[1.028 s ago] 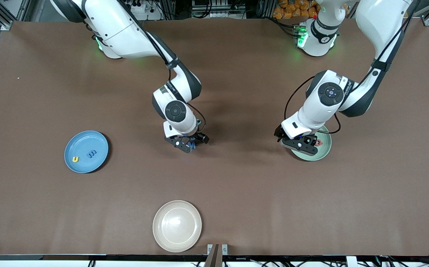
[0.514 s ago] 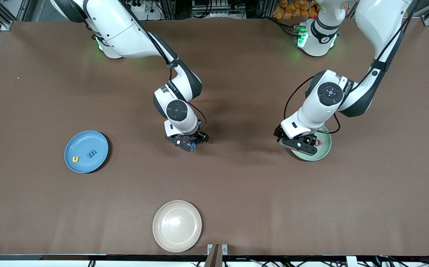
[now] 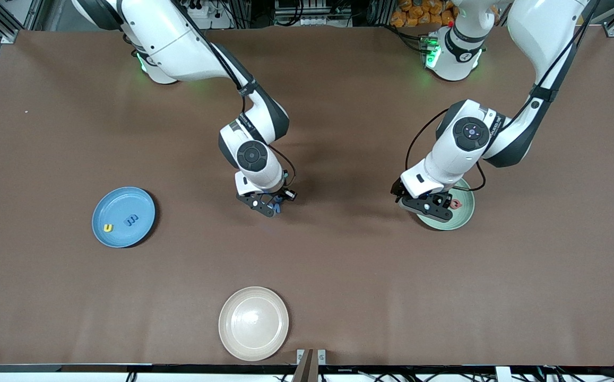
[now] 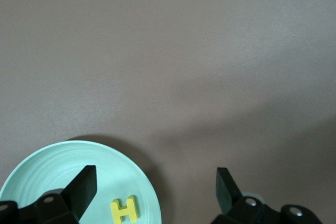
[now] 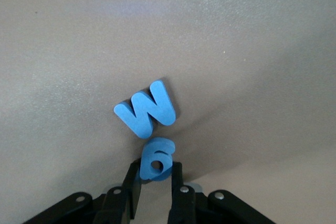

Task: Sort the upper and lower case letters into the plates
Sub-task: 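Carry the 6 with the right gripper and drop it on the blue plate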

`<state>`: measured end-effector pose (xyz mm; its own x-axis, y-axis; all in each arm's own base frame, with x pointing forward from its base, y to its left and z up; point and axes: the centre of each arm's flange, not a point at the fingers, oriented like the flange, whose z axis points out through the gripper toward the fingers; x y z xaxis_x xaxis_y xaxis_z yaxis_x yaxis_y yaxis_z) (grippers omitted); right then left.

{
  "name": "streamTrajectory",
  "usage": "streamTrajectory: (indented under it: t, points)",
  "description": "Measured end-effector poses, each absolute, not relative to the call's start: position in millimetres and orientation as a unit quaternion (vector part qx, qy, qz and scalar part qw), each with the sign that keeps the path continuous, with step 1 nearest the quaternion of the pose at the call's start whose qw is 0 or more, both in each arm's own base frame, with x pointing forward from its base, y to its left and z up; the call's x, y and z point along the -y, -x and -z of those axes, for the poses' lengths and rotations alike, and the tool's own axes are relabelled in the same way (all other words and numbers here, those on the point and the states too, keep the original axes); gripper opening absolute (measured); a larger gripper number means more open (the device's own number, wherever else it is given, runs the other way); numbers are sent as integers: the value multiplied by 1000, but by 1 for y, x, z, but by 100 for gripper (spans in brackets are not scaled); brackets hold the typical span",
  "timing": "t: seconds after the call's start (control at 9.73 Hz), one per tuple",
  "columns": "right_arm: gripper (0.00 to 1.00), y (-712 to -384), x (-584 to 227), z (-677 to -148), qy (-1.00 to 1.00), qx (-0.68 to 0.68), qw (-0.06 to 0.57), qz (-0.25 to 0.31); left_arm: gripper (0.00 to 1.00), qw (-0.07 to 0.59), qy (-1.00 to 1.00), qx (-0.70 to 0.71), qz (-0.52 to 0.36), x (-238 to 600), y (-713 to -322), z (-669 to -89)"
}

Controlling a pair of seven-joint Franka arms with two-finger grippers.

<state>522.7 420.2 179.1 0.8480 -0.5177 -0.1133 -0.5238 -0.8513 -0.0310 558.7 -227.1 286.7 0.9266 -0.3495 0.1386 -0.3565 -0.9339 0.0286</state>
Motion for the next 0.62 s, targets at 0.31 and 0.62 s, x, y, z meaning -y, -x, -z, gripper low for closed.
streamTrajectory:
  t: [0.31,0.62]
  points:
    - [28,-536,-411,-190,960,-274,36,-42,100,27,-981,180,-65,227,-559,-286]
    - [28,-565,-370,-253,967,-249,30,-47,100,27,-981,180,-65,227,-559,-286]
